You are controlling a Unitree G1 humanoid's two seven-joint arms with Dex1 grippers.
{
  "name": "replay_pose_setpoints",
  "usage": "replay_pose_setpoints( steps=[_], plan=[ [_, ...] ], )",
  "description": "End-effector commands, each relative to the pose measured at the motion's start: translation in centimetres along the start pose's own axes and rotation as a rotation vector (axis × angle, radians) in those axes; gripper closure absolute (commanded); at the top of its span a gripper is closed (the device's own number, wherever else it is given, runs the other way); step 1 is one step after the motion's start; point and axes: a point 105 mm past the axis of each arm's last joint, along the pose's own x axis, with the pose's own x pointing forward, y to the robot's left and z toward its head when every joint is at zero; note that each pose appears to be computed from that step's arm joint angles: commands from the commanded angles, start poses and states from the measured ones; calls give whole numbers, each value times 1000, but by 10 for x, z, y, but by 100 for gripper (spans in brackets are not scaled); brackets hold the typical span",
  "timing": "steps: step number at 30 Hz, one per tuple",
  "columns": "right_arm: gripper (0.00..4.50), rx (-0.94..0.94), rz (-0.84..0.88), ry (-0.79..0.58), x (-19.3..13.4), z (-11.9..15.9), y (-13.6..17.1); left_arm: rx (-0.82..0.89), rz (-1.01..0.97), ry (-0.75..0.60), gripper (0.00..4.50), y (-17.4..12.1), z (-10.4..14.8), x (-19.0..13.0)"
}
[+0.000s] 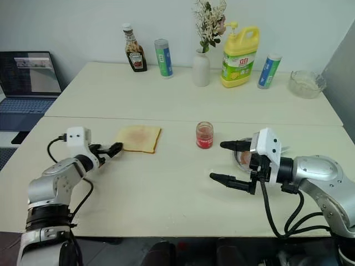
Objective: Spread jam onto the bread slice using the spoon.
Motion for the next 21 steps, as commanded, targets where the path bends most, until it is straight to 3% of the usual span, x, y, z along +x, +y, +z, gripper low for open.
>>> replay_pose_setpoints(
  steps=[1,5,7,9,19,21],
  plan=[
    [5,-39,48,-11,1,9,7,-9,-77,-1,0,-14,9,6],
    [5,-43,39,-16,2,10,7,-59,-85,46,0,-16,5,14],
    [0,-42,34,-17,1,10,8,-68,-97,69,41,-18,2,16],
    [0,-41,27,-16,1,10,8,-54,-109,92,90,-20,-1,18],
    [0,-29,-6,-4,-4,7,8,-59,-127,133,418,-20,-8,22],
    [0,-25,-14,0,-5,6,8,-55,-202,142,449,-29,-8,19]
  ],
)
